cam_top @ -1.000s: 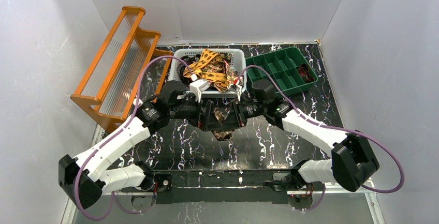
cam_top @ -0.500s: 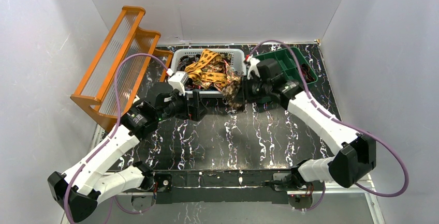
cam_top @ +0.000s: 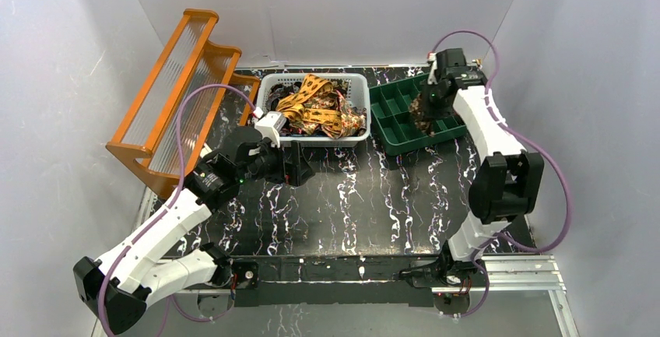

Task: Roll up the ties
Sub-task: Place the tie in the storage box.

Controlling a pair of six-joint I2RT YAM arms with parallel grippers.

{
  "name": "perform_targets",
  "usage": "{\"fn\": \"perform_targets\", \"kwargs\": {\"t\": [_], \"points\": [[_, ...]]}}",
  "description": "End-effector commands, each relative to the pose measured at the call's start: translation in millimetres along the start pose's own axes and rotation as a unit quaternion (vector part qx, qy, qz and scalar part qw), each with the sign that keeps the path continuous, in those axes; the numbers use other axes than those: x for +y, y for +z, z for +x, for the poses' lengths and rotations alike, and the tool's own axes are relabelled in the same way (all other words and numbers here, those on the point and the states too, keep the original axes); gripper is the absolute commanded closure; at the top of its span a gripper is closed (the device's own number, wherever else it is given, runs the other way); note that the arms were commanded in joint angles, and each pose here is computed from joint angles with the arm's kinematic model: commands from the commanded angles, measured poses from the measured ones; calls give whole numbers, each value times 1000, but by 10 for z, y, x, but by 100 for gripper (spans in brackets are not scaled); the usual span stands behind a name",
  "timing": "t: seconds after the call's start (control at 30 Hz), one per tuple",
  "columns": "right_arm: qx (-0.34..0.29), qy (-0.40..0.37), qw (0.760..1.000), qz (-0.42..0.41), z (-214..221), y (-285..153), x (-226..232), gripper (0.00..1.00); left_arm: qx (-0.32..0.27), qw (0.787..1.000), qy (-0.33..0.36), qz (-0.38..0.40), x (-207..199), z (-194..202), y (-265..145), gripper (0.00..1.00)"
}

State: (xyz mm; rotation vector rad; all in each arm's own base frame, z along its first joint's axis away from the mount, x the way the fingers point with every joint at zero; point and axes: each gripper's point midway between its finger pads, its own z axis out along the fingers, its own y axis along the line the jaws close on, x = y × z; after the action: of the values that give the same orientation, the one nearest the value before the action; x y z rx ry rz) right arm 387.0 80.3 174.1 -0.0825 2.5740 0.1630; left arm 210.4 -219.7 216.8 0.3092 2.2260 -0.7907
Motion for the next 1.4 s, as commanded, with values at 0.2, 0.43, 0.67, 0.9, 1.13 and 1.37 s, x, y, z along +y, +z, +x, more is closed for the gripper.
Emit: {"fn": "perform_targets", "kwargs": {"t": [0.2,0.43,0.67,0.9,1.13,1.37], "points": [[9,-31,999,23,-425,110,-877,99,18,999,8,36,-80,123,-7,2],[33,-28,999,13,-436,314,-1008,99,38,998,23,36,-47,201,45,2],[47,-31,998,16,-388,509,-1064,99,51,997,32,39,-42,229,104,2],[66,-26,997,34,-315,658,-1160,99,51,997,35,38,-27,243,128,2],[62,-7,997,42,-311,656,-1269,99,53,997,39,36,-9,256,144,2],[36,6,999,22,-445,582,-1274,99,54,997,39,39,-18,254,166,2]]}}
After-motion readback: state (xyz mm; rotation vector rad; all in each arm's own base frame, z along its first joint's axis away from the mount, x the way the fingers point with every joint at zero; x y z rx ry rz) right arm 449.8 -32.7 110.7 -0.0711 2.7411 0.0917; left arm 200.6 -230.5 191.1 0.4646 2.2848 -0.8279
